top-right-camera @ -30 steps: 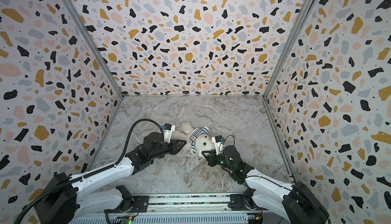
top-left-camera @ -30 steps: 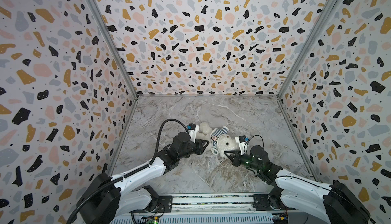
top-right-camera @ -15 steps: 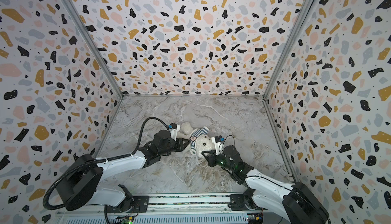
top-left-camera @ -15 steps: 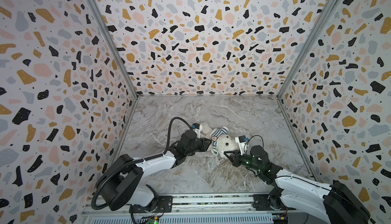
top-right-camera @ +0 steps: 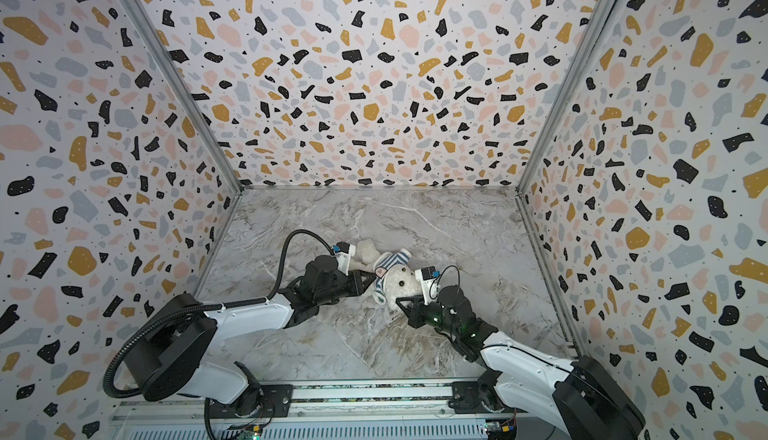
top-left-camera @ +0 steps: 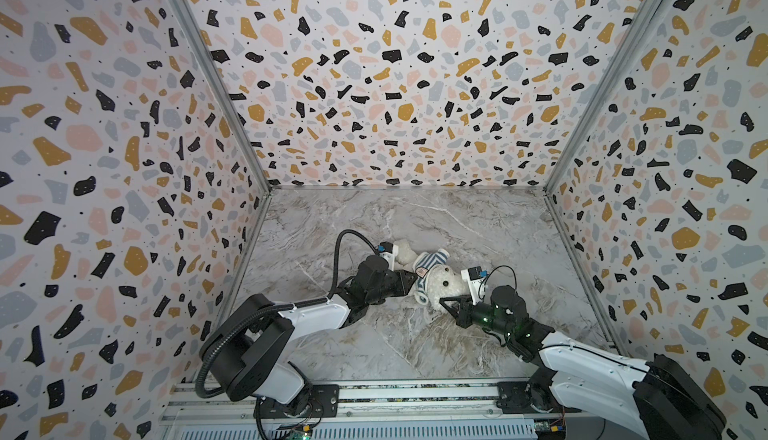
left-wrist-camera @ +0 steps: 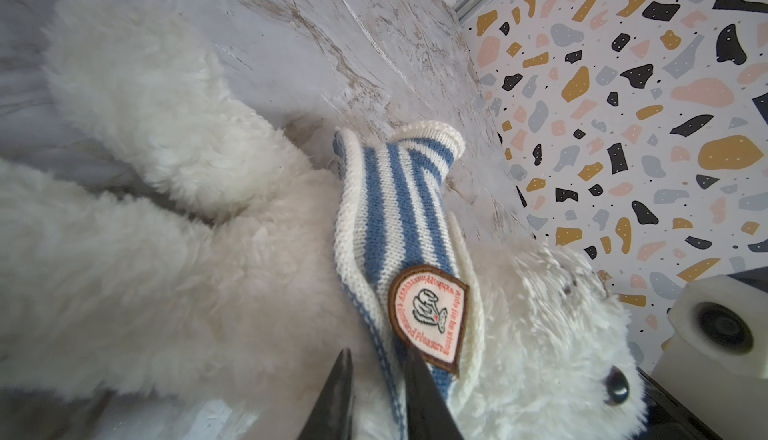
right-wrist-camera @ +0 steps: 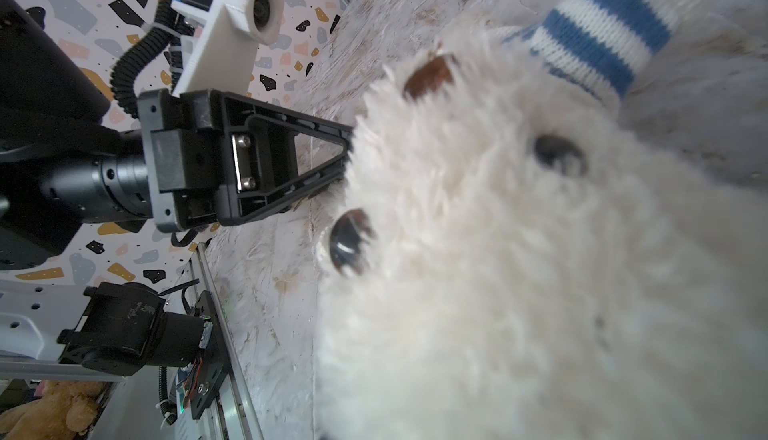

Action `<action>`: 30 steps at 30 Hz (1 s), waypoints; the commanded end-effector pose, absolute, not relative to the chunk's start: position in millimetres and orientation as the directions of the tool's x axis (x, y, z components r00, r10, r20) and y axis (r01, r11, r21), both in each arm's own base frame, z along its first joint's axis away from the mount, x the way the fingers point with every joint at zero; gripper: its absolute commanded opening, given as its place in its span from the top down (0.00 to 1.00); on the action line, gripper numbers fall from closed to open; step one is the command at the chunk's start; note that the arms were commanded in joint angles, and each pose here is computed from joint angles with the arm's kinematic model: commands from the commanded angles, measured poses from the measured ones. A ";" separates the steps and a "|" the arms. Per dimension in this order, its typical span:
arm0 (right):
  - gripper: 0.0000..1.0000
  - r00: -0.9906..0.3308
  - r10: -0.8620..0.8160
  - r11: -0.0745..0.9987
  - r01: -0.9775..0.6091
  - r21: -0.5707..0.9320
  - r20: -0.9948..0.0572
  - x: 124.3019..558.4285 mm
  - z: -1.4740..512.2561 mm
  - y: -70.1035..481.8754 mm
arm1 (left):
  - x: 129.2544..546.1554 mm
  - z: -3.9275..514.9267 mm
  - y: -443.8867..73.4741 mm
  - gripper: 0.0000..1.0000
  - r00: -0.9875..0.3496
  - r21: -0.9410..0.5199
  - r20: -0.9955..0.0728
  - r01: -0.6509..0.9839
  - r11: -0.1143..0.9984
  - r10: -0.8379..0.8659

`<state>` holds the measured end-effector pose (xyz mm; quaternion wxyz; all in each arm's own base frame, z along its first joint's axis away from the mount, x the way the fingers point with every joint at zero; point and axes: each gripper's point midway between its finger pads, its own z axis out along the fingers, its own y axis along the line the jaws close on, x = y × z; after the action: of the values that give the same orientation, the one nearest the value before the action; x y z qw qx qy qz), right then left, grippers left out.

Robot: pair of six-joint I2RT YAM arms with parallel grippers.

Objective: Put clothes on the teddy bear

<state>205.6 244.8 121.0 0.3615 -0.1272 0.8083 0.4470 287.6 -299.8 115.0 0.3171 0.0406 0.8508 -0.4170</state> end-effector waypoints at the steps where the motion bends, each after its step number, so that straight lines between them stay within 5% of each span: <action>1: 1.00 -0.657 0.143 0.517 -0.588 0.622 -0.740 210.7 150.1 255.2 | 294.9 125.0 -305.5 0.76 -0.777 -0.695 -0.593 0.362 0.621 -0.211; 8: 1.00 -0.657 0.144 0.518 -0.587 0.622 -0.740 211.8 149.8 255.8 | 294.0 115.3 -306.7 0.93 -0.790 -0.712 -0.572 0.344 0.612 -0.221; 17: 1.00 -0.660 0.141 0.522 -0.584 0.621 -0.738 212.4 147.7 255.9 | 290.7 114.2 -313.8 0.83 -0.795 -0.713 -0.573 0.365 0.599 -0.198; 26: 1.00 -0.660 0.148 0.552 -0.563 0.615 -0.737 214.2 143.7 250.3 | 275.2 128.5 -321.5 1.00 -0.780 -0.657 -0.616 0.429 0.620 -0.113; 30: 1.00 -0.661 0.163 0.580 -0.536 0.614 -0.732 216.1 138.0 244.2 | 259.7 130.6 -317.9 1.00 -0.767 -0.596 -0.640 0.459 0.659 -0.045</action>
<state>208.4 243.3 117.3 0.3628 -0.1214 0.8128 0.4393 271.0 -312.8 114.4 0.3096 0.0811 0.8580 -0.4017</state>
